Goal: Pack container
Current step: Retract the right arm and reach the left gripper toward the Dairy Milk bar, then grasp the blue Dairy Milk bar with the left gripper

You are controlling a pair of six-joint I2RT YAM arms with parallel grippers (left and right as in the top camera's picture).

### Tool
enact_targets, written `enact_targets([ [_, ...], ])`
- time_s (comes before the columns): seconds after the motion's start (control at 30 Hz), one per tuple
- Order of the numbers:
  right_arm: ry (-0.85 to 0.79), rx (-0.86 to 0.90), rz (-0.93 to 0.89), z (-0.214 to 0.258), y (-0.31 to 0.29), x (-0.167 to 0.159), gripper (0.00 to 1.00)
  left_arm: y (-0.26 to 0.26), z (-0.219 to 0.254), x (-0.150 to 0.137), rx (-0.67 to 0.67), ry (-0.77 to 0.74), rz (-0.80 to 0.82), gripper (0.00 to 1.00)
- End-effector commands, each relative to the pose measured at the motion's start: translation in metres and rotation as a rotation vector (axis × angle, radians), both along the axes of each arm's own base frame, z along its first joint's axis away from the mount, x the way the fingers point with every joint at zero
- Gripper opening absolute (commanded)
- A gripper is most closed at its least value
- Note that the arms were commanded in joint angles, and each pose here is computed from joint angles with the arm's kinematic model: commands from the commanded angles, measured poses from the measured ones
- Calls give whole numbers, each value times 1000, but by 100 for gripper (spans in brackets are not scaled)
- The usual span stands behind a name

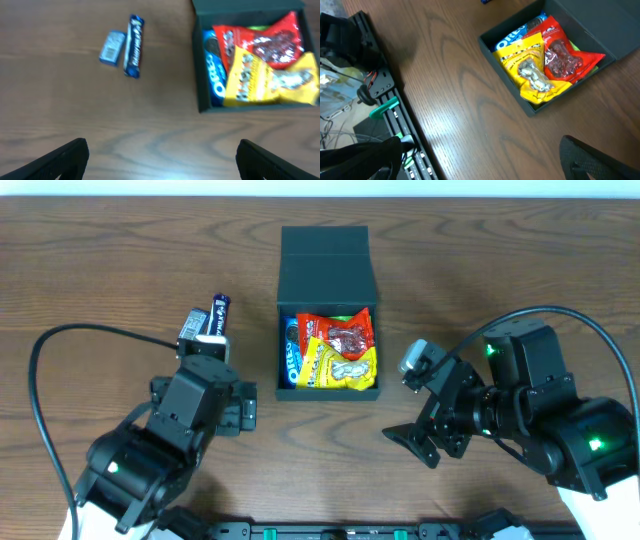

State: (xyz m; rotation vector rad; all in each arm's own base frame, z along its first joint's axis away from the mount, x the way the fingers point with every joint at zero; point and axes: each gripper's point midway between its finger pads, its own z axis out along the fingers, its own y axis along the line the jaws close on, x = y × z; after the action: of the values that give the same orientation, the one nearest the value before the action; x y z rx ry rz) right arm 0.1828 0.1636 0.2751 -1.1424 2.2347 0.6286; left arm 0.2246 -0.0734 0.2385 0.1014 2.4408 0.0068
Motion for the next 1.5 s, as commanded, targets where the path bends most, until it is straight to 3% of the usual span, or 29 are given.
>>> enact_targets([
  [0.0,8,8,-5,2,1,-1,99,13,5,16,104,-33,19,95],
  [0.17,8,8,-5,2,1,-1,99,29,-10,41,123,16,81,95],
  [0.47,8,8,-5,2,1,-1,99,42,-57,89,8,158,78,95],
  [0.6,8,8,-5,2,1,-1,99,42,-75,111,8,169,88,100],
  [0.7,8,8,-5,2,1,-1,99,39,-91,130,8,169,89,87],
  [0.87,8,8,-5,2,1,-1,99,35,-117,152,9,184,89,80],
  [1.1,8,8,-5,2,1,-1,99,33,-153,169,19,224,89,63],
  [1.47,8,8,-5,2,1,-1,99,41,-185,188,69,222,121,62],
])
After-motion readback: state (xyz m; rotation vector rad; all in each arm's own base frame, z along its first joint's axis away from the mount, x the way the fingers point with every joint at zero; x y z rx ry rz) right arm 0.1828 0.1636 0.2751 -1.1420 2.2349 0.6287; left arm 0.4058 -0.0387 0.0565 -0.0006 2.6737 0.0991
